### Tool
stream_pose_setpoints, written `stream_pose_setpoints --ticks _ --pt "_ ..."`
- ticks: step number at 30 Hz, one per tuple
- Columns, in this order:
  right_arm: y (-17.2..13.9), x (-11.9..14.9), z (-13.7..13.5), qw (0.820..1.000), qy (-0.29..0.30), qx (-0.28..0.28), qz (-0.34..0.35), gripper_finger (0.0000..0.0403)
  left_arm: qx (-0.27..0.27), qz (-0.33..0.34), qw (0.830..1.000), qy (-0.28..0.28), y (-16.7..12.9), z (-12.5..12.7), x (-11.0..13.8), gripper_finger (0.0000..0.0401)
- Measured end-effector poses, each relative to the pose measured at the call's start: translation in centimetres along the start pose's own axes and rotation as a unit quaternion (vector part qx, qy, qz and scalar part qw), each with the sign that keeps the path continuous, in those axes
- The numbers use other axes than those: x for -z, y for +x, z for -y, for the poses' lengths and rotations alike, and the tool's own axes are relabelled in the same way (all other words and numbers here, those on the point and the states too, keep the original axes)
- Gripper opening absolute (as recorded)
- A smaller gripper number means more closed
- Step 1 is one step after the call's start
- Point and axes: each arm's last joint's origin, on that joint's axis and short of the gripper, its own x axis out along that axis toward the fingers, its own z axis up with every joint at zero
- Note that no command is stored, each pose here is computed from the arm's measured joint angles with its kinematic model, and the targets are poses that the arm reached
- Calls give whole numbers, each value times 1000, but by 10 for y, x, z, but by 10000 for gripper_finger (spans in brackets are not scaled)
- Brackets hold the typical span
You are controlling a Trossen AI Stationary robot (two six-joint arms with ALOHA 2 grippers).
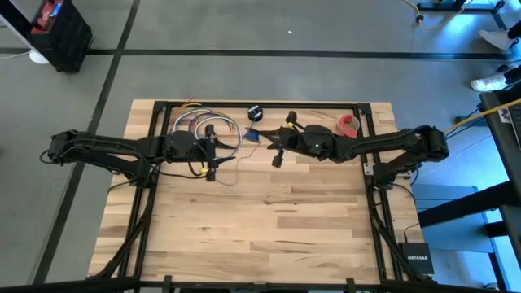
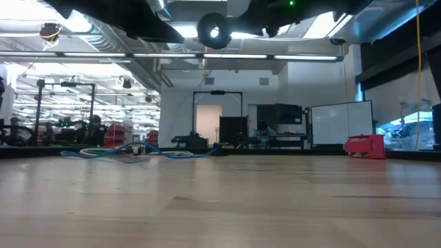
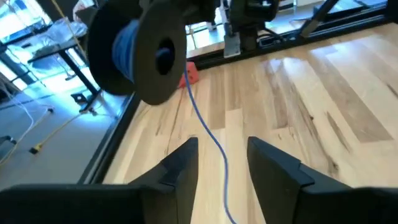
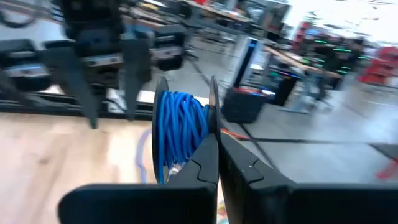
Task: Coil cords
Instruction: Coil the blue wire onto the black spool
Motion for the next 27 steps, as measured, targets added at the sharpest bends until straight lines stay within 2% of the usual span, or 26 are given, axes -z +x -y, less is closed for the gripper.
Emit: stream_pose_setpoints --ticks 4,16,24,27 --pt "-3 -4 -7 999 -17 38 -3 5 1 -31 999 -18 17 2 10 131" --pt "-5 -3 -7 996 -40 81 -19 5 -8 -107 994 -23 84 2 38 131" --pt "-5 -3 -7 996 -41 80 -18 5 -6 -115 993 -23 98 3 38 130" --pt "-5 -3 -8 996 -42 80 -19 5 -5 -115 993 -9 98 3 38 109"
